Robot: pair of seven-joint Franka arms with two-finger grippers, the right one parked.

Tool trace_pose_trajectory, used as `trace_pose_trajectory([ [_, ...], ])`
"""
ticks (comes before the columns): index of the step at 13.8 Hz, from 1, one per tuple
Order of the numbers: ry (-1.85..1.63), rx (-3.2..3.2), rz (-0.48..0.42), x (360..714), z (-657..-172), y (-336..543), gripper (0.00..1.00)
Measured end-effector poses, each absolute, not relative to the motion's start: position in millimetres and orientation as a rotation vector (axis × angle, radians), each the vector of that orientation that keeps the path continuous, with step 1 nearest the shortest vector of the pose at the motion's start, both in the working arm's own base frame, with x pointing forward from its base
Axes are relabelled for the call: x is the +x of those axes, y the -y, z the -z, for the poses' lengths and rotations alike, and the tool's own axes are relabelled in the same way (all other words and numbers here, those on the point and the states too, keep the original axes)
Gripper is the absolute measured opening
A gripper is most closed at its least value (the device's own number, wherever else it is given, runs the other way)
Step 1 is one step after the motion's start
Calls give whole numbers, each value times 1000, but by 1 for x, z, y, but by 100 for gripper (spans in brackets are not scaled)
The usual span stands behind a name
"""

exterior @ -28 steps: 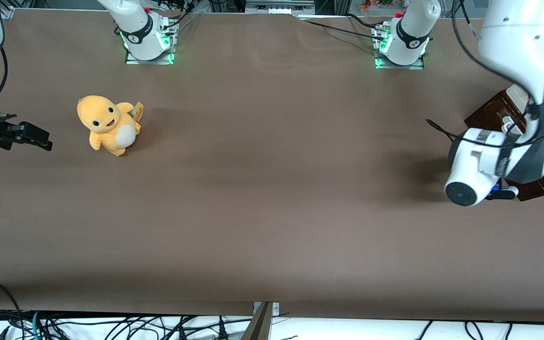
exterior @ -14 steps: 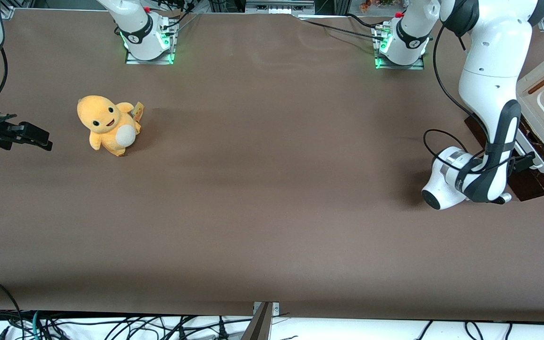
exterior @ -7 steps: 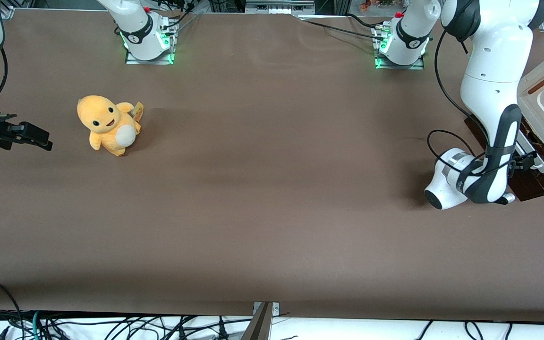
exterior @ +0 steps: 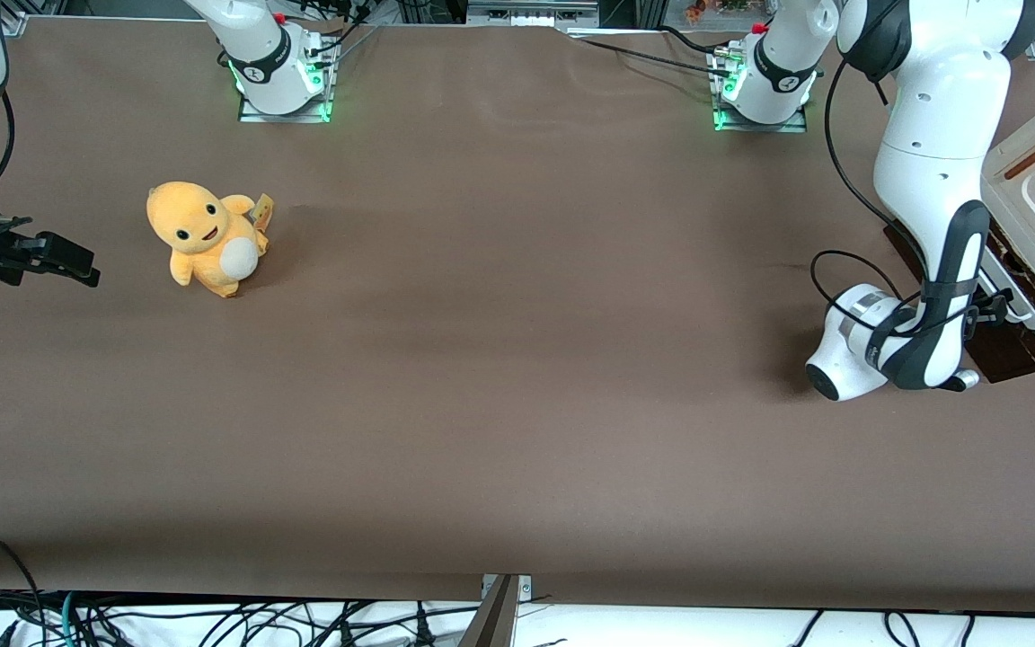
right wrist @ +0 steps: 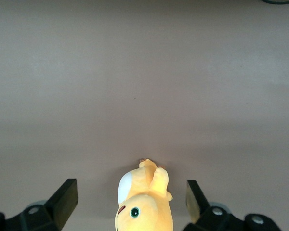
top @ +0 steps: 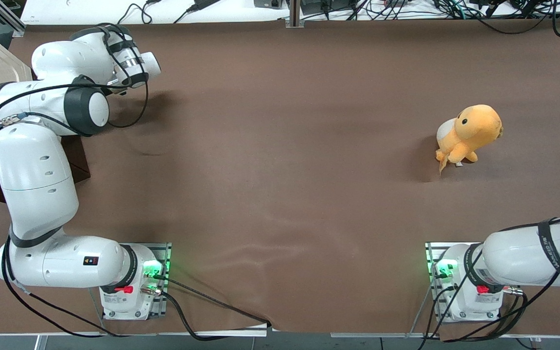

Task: Open lower drawer with left arm only

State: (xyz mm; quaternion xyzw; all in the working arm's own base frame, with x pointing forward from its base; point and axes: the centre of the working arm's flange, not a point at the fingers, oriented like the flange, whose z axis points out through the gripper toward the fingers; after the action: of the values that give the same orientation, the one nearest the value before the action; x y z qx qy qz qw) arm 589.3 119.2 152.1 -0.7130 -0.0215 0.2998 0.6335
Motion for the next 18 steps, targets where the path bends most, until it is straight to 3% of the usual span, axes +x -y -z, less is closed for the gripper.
trace_pose_trajectory([
  [18, 24, -1667, -623, 610, -154, -59, 26],
])
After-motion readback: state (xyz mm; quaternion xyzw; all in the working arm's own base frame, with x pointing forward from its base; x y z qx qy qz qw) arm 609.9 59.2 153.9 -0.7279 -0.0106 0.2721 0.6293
